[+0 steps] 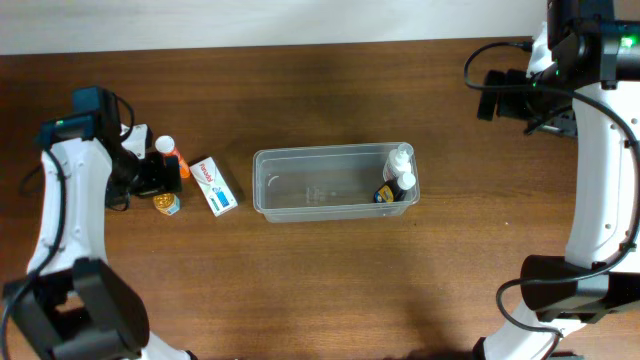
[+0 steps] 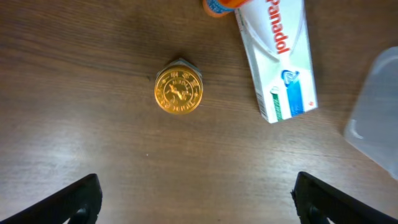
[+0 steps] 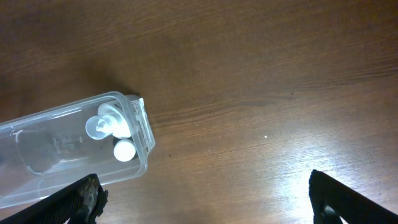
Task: Pack container
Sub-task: 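Move left gripper down over the gold-lidded jar, then close left gripper on the gold-lidded jar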
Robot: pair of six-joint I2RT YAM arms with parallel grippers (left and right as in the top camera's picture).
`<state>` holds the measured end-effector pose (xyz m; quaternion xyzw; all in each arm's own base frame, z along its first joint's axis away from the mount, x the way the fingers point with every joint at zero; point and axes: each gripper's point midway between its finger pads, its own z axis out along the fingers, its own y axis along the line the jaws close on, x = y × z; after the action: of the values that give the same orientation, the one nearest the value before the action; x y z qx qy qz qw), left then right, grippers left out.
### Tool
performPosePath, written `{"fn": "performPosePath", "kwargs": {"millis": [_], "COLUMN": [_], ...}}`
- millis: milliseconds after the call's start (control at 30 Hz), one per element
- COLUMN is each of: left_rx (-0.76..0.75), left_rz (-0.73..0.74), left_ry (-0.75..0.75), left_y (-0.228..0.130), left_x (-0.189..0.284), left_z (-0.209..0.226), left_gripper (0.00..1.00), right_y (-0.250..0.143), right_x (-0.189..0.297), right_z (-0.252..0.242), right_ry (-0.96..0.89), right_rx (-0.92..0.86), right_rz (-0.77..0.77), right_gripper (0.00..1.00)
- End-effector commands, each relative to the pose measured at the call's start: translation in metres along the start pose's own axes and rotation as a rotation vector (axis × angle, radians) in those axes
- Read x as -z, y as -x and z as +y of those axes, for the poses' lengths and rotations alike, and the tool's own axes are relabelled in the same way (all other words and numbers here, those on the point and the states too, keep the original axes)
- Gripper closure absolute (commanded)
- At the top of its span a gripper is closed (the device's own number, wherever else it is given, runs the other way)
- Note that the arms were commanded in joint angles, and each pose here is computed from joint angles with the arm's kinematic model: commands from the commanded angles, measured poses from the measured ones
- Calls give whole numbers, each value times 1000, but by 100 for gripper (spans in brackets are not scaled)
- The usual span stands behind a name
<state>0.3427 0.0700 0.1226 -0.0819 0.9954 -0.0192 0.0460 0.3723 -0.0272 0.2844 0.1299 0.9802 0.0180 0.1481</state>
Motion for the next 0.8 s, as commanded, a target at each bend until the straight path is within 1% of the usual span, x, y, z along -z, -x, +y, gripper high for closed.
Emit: {"fn": "performPosePath", "kwargs": {"millis": [0,100,233,433,633,767], "left_rx": [-14,30,139,211,298,347], "left_rz": [38,67,87,87,113,113], "left_ry": [4,8,53,57,116,118], "left_y": [2,2,1,-1,-19,-27], "left_x": [-16,-26,-35,-44,-73,-91], "left_z": [3,5,12,12,22,24], "left_gripper": [5,6,6,7,6,6], "right_y": [1,1,1,1,1,1], "right_x": [1,1,1,1,1,1], "right_z": [0,0,0,0,0,0], "right_ry": [5,5,5,5,5,5], "right_rx": [-10,-10,-10,-10,-10,-10], "right_rz": [-2,-2,-2,-2,-2,-2], "right_gripper": [2,2,2,2,2,2]}}
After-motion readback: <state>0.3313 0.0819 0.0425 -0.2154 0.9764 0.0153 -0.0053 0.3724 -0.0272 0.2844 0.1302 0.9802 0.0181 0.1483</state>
